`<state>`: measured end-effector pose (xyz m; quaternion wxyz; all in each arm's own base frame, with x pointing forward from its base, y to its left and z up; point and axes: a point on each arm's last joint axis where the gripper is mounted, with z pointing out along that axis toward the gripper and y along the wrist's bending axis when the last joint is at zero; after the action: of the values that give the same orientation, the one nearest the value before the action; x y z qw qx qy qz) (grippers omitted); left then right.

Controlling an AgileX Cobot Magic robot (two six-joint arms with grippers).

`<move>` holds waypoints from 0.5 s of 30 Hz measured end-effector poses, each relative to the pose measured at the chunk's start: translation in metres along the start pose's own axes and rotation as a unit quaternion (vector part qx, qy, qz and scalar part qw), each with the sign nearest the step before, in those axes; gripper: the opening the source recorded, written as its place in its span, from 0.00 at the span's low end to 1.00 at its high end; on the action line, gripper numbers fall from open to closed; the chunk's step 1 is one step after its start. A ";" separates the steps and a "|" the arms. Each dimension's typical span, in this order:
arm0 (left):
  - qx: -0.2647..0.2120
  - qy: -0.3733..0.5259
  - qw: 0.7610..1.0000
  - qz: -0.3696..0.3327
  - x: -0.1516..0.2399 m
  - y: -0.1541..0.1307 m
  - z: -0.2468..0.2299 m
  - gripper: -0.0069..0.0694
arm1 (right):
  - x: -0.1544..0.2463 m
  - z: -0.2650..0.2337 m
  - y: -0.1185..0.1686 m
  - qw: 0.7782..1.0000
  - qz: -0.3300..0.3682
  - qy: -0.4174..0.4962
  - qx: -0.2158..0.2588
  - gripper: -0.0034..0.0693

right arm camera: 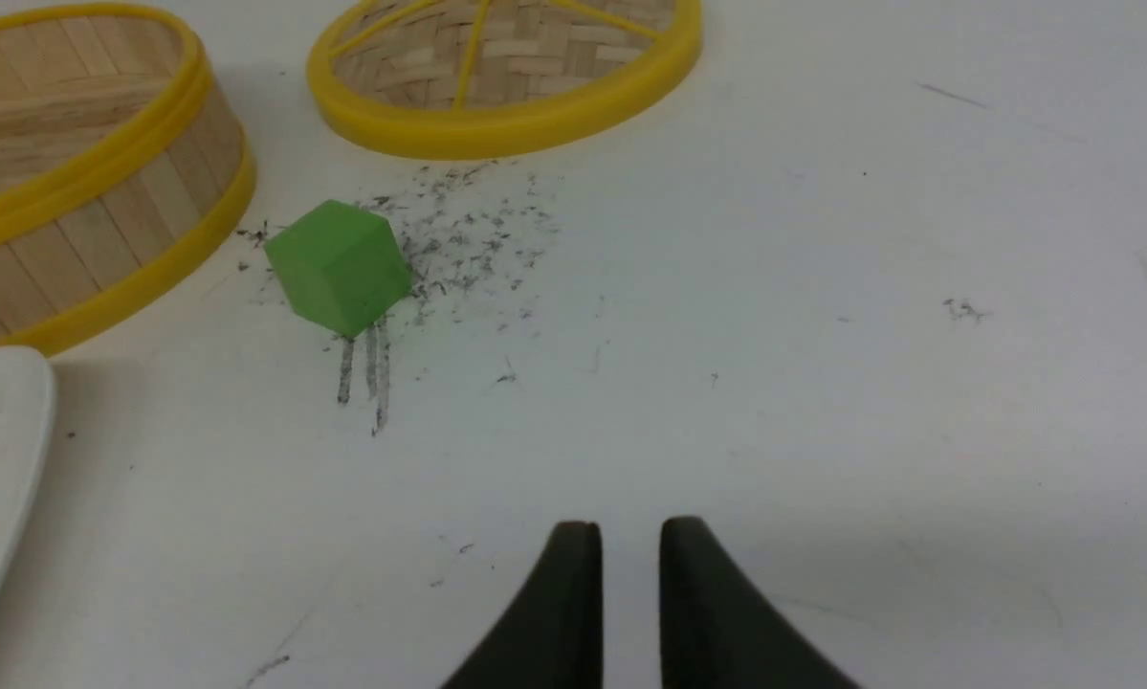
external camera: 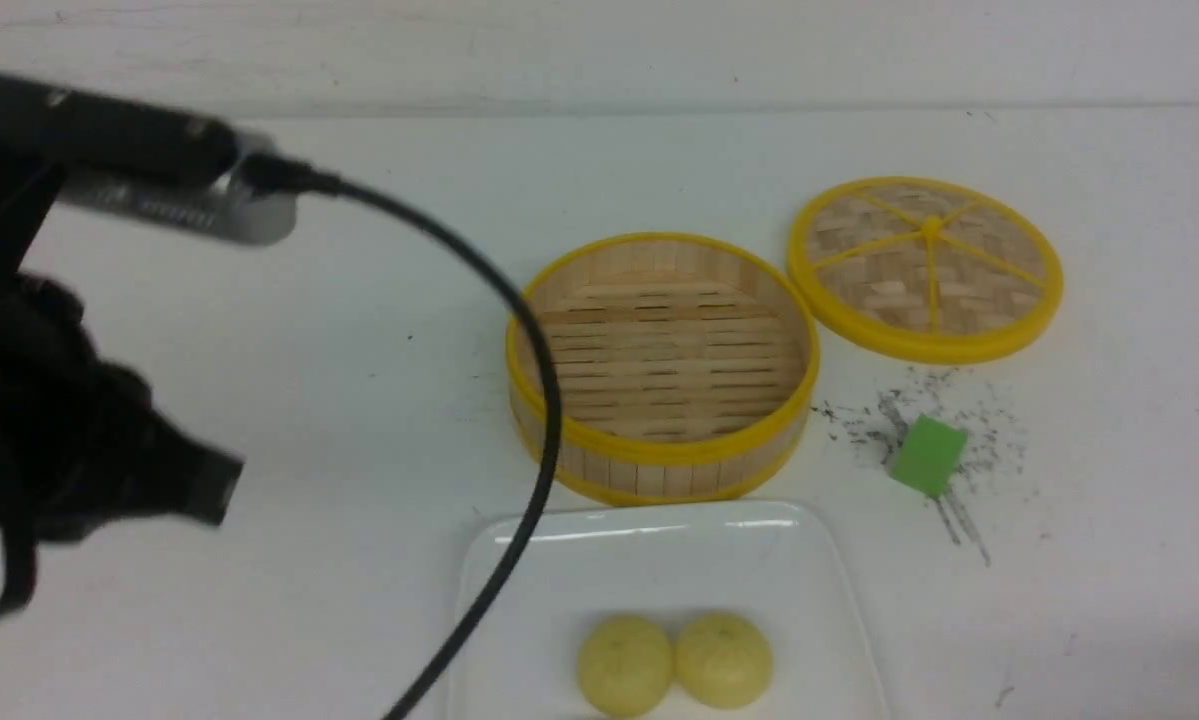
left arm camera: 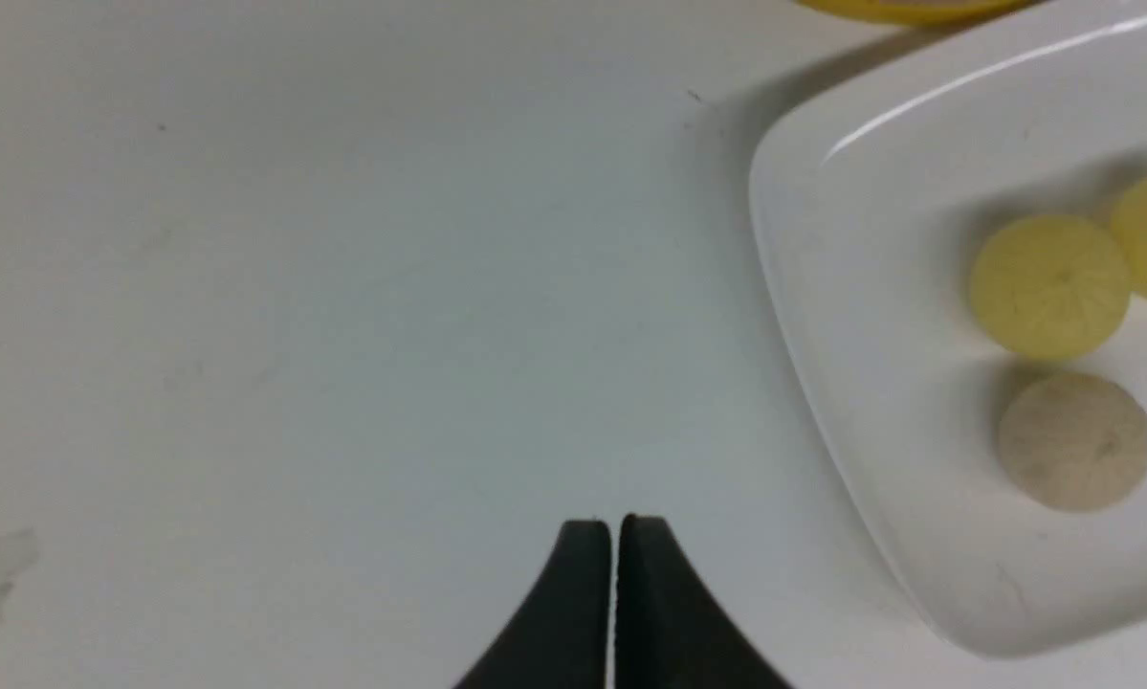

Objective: Put the steamed buns into the plate on the white tablecloth.

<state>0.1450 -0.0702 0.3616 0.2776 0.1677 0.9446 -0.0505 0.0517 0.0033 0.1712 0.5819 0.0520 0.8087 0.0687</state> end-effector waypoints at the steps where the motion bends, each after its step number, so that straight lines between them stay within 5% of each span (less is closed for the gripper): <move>1: 0.020 -0.021 1.000 -0.008 0.015 -0.001 -0.002 0.13 | 0.000 0.000 0.000 1.000 0.000 0.000 0.000 0.20; 8: 0.142 -0.144 0.976 -0.079 0.085 -0.012 0.025 0.13 | 0.000 0.000 0.000 1.000 0.000 0.000 0.000 0.21; 15: 0.159 -0.277 0.939 -0.126 0.095 -0.008 0.042 0.14 | 0.000 0.000 0.000 1.000 0.000 0.000 0.000 0.22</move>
<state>0.0888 -0.0581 0.2754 0.4893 0.0686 0.8234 -0.2790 0.0517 0.0033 0.1712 0.5819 0.0523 0.8087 0.0689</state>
